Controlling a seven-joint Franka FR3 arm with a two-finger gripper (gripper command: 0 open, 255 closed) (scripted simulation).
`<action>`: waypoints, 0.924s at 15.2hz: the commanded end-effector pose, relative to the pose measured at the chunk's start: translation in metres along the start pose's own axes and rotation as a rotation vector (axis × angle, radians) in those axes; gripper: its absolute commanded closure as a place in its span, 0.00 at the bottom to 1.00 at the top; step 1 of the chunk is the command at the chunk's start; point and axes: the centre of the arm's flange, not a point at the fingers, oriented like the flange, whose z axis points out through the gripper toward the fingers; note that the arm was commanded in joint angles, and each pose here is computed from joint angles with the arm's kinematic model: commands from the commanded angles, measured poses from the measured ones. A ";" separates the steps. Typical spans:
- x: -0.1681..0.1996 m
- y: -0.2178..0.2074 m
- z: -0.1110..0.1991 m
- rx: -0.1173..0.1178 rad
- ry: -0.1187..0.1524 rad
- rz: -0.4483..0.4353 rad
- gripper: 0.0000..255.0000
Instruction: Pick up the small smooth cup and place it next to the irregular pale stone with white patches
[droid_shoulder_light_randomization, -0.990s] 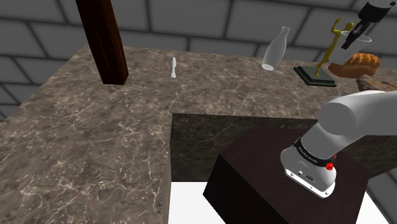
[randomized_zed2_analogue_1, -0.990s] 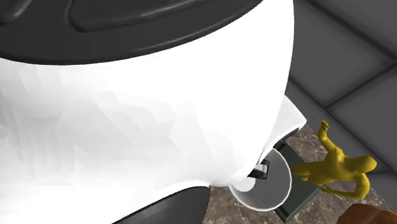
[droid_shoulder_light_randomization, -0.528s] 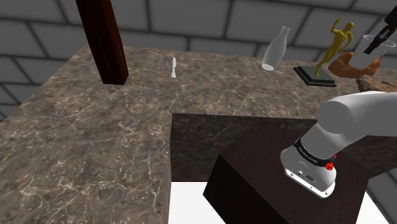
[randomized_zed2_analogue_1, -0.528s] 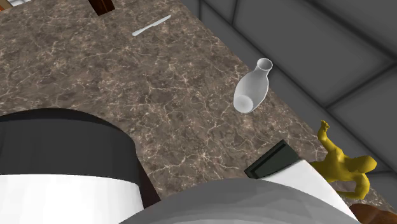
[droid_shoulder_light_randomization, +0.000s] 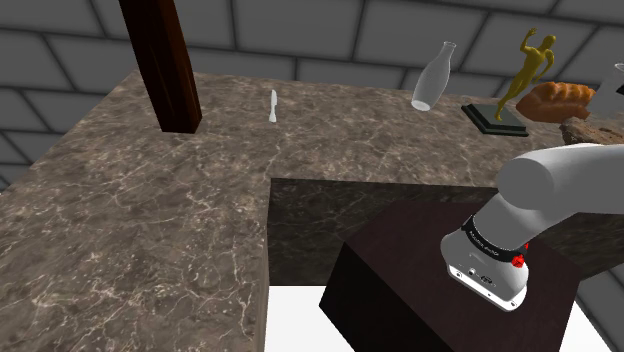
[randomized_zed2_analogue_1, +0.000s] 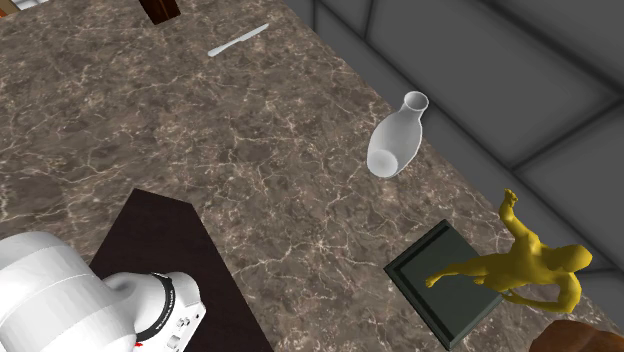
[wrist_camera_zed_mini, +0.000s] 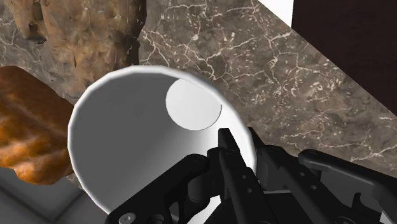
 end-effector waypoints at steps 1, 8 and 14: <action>-0.025 0.013 0.003 0.000 -0.001 -0.001 1.00; -0.037 0.012 0.035 0.000 -0.001 -0.001 1.00; -0.038 0.005 0.066 0.000 -0.001 -0.001 1.00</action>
